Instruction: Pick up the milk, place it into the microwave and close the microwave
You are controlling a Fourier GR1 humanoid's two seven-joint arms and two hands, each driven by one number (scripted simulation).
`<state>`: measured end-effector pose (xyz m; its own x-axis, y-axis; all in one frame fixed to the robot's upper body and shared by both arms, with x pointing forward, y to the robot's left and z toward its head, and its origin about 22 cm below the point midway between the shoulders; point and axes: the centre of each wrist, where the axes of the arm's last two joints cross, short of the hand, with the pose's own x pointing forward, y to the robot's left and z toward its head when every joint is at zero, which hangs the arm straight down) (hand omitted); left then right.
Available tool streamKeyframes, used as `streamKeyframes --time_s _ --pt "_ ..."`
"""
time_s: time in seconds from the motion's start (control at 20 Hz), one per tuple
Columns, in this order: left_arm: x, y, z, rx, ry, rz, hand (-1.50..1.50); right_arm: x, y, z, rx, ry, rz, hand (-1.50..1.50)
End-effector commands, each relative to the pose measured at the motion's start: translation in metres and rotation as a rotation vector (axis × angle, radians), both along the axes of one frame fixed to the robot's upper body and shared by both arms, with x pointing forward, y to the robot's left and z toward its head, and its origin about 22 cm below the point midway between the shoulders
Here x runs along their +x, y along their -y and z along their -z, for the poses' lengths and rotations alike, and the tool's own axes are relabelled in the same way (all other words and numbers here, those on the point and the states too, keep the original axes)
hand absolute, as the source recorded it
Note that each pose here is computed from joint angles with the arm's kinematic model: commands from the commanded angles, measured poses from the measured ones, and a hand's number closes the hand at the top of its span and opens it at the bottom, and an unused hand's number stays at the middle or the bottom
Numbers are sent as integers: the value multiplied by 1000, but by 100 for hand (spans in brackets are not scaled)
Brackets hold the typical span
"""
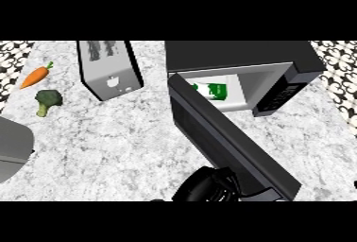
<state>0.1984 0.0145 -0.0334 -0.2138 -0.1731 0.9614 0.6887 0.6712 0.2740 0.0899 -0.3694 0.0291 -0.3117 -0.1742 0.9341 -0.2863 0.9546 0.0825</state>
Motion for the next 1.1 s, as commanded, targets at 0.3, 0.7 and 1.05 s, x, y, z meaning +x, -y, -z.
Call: streamKeyframes --time_s 0.3,0.7,1.05 --pt "13 25 -26 -95 69 -139 150 10 -10 -33 -7 38 -152 -150" --pt "57 32 -52 -122 121 -264 150 12 -13 -48 15 51 -166 -150" --pt "89 35 -72 -144 132 -339 150 13 -21 -57 10 32 -184 -150"
